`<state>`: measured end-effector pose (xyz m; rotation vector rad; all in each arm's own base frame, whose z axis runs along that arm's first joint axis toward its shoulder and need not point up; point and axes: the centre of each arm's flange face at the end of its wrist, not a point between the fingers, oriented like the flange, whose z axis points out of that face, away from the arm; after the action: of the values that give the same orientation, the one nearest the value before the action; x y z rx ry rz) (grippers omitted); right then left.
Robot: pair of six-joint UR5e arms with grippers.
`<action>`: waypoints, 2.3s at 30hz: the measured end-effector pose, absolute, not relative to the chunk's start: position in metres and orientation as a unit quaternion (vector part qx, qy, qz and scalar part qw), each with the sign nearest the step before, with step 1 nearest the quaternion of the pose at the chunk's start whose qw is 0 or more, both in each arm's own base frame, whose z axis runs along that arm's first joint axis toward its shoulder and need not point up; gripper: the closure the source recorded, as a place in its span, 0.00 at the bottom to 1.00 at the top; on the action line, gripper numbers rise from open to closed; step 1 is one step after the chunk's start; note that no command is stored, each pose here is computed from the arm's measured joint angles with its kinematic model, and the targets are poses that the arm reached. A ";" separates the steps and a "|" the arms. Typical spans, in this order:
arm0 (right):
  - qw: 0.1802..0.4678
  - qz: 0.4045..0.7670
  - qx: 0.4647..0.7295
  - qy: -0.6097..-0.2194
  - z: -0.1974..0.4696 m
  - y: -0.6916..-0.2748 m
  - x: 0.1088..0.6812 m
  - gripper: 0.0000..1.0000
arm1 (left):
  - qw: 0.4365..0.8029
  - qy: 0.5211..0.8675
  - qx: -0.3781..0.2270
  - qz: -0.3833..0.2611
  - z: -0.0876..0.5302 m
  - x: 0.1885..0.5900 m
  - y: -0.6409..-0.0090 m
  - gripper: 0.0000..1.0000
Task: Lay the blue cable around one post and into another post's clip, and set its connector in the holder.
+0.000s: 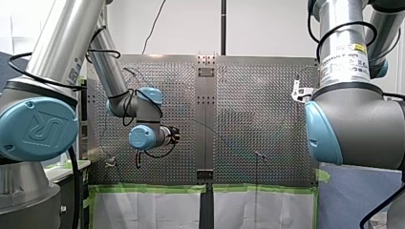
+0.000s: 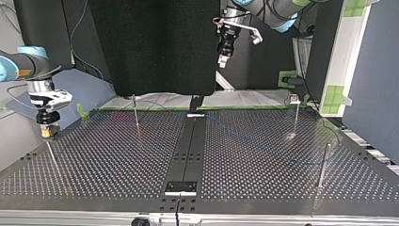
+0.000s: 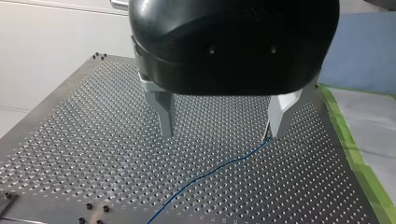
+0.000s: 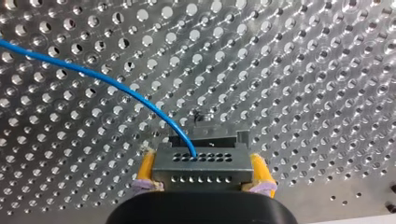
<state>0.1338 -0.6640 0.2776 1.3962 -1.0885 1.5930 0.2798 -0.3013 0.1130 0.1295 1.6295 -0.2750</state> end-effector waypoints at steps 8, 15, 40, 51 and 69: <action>0.369 0.616 0.551 -0.425 0.281 -0.665 0.134 1.00 | 0.674 0.726 0.058 -0.121 0.113 0.279 -0.301 0.00; 0.371 0.613 0.558 -0.419 0.282 -0.665 0.135 1.00 | 0.673 0.727 0.058 -0.120 0.112 0.279 -0.301 0.00; 0.377 0.616 0.564 -0.400 0.283 -0.667 0.133 1.00 | 0.674 0.727 0.057 -0.118 0.112 0.281 -0.299 0.00; 0.377 0.612 0.568 -0.400 0.280 -0.666 0.133 1.00 | 0.674 0.727 0.056 -0.117 0.112 0.282 -0.298 0.00; 0.377 0.614 0.567 -0.399 0.276 -0.671 0.132 1.00 | 0.674 0.728 0.055 -0.116 0.112 0.283 -0.297 0.00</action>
<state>0.1320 -0.6711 0.2760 1.4497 -1.0191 1.5702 0.2826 -0.2973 0.1121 0.1232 1.6374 -0.2616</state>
